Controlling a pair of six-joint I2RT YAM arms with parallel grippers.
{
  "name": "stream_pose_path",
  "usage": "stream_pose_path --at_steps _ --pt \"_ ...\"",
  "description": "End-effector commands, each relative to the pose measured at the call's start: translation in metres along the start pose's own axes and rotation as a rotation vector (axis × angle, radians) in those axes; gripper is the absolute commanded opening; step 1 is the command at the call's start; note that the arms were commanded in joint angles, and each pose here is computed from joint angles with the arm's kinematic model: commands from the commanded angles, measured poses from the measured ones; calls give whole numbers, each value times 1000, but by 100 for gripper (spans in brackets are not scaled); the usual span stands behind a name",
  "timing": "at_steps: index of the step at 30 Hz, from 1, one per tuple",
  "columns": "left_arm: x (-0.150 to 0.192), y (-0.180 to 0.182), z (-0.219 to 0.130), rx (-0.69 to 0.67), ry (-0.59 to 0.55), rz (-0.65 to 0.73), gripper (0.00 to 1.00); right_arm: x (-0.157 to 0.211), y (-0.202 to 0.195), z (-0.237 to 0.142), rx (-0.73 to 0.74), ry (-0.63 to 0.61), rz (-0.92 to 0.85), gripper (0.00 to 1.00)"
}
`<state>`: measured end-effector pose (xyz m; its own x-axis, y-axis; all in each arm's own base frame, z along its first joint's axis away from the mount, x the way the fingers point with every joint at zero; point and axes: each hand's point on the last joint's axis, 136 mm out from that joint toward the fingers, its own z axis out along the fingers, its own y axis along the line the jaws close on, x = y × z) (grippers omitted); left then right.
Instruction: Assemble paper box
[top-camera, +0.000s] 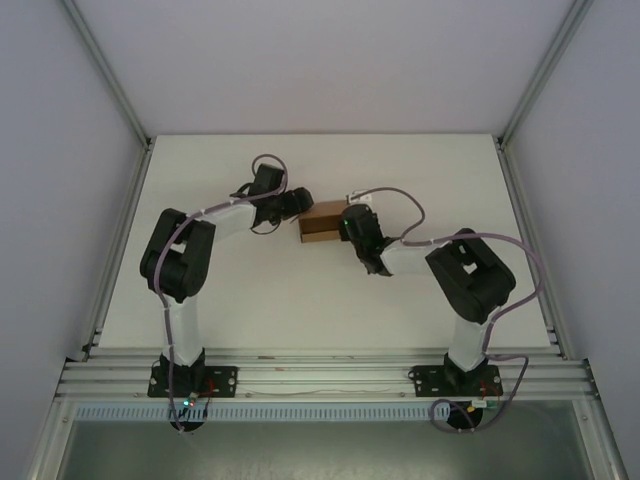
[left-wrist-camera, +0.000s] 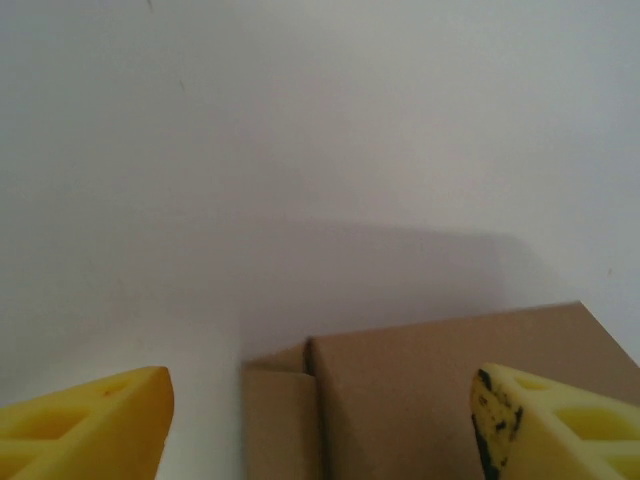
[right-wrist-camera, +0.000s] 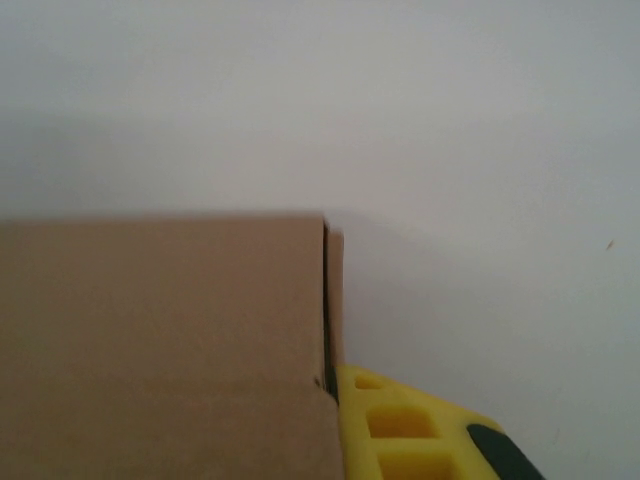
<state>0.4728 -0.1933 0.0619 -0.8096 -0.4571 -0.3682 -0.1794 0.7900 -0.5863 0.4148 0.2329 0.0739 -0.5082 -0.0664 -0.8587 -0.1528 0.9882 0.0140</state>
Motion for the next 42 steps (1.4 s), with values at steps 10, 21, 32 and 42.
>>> stream_pose_path --at_steps 10,21,32,42 --pt "26 13 8 55 18 -12 54 39 5 -32 -64 140 -64 43" --pt "25 29 16 3 14 22 50 71 8 -87 -251 278 -130 75" --pt "33 52 21 75 51 -28 28 1 -29 -61 -244 241 396 85" --pt "29 64 15 210 18 -121 21 -9 -3 -29 -374 427 601 88"
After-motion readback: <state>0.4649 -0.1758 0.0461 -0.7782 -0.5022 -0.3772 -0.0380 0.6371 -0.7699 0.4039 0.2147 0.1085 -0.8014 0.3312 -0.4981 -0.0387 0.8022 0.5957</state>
